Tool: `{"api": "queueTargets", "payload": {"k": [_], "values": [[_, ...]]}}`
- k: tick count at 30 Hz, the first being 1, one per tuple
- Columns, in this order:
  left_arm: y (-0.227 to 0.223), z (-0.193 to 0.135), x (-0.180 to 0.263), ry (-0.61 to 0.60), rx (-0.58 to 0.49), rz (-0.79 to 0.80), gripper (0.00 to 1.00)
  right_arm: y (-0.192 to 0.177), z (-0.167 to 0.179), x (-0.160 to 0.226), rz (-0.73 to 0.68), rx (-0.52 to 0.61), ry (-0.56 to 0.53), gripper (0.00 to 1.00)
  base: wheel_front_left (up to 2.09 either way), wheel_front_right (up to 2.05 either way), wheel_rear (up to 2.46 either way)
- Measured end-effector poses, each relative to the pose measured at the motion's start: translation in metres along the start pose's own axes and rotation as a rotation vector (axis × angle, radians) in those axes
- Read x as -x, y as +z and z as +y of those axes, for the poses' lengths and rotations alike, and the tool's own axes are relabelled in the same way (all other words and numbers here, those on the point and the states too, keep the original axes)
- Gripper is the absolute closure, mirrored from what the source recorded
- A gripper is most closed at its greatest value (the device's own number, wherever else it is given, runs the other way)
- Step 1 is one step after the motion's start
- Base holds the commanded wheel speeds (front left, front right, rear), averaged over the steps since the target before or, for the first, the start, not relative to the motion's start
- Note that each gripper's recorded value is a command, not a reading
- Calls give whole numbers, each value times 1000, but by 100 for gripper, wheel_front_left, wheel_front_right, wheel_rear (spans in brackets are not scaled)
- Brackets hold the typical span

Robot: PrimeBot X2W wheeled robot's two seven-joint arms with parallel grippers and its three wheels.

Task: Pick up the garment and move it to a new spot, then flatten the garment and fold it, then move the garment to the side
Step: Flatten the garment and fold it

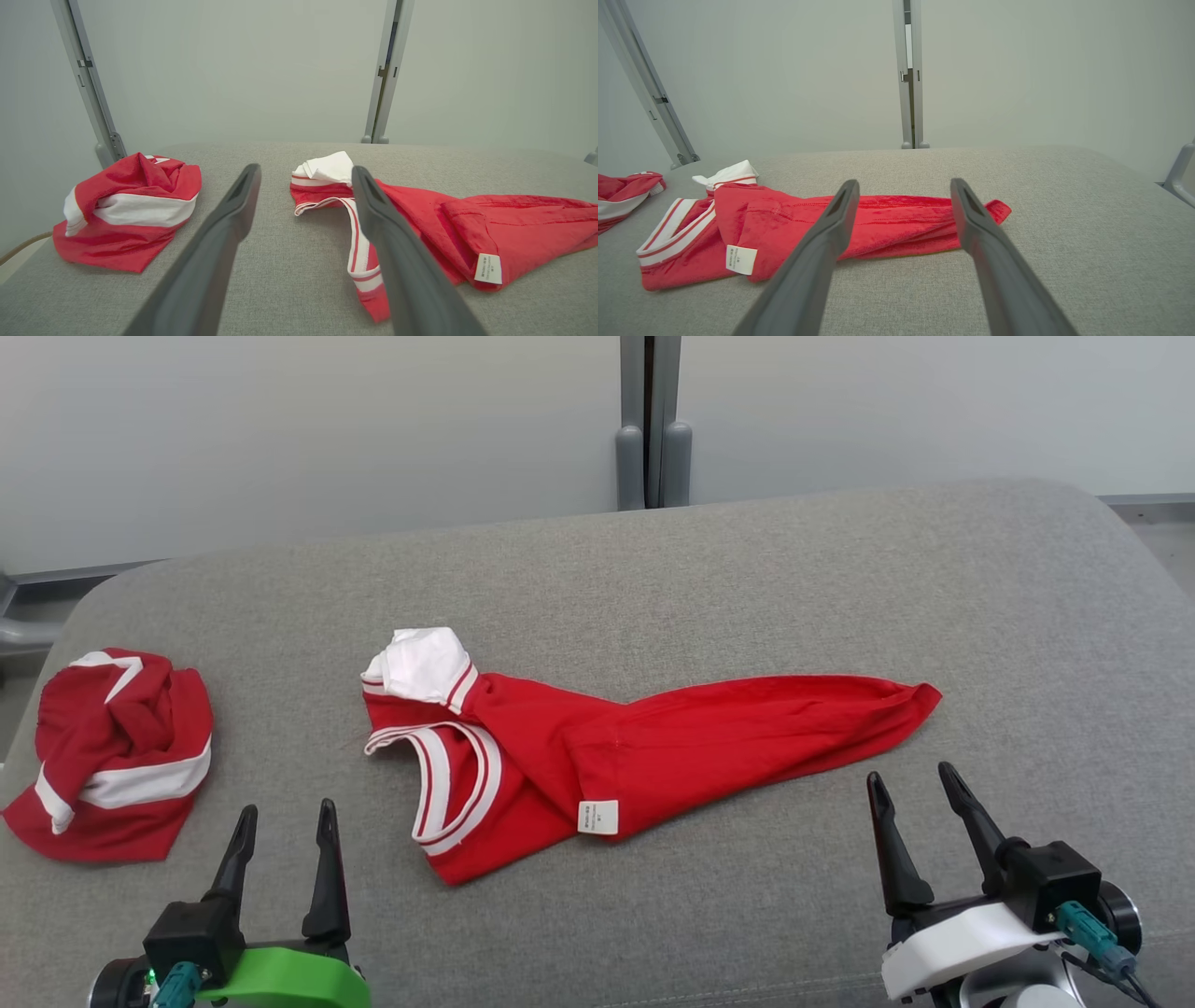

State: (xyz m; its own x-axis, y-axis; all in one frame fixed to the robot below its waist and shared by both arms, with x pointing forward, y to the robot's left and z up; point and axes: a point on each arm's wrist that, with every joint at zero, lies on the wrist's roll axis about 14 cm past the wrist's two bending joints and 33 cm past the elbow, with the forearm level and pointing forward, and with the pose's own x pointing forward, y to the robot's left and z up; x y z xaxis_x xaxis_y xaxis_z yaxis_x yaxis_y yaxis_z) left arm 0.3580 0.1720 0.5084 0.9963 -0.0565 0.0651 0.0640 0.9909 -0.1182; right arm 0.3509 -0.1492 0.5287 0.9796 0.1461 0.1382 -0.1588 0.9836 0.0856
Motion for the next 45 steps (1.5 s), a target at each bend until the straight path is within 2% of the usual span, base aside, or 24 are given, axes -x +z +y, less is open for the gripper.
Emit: {"api": "queueTargets", "payload": {"k": [10,21,31,41,42,43,45], "values": [[2,10,5,37,13,-11,0,-13,17,-10,53,-19,56,0,0,0,0],[2,27,19,113,45,-17,0,-48,78,-43,209,-44,296,0,0,0,0],[1,46,28,198,76,-19,0,-83,122,-86,351,18,500,0,0,0,0],[-13,65,34,274,78,26,0,-130,149,-105,528,66,630,0,0,0,0],[-15,66,35,281,80,31,0,-133,152,-104,541,62,639,19,0,0,0],[-16,68,35,286,81,34,0,-136,153,-105,549,59,645,56,0,0,0],[-18,69,35,294,81,40,0,-139,155,-106,558,58,656,100,0,0,0]]}}
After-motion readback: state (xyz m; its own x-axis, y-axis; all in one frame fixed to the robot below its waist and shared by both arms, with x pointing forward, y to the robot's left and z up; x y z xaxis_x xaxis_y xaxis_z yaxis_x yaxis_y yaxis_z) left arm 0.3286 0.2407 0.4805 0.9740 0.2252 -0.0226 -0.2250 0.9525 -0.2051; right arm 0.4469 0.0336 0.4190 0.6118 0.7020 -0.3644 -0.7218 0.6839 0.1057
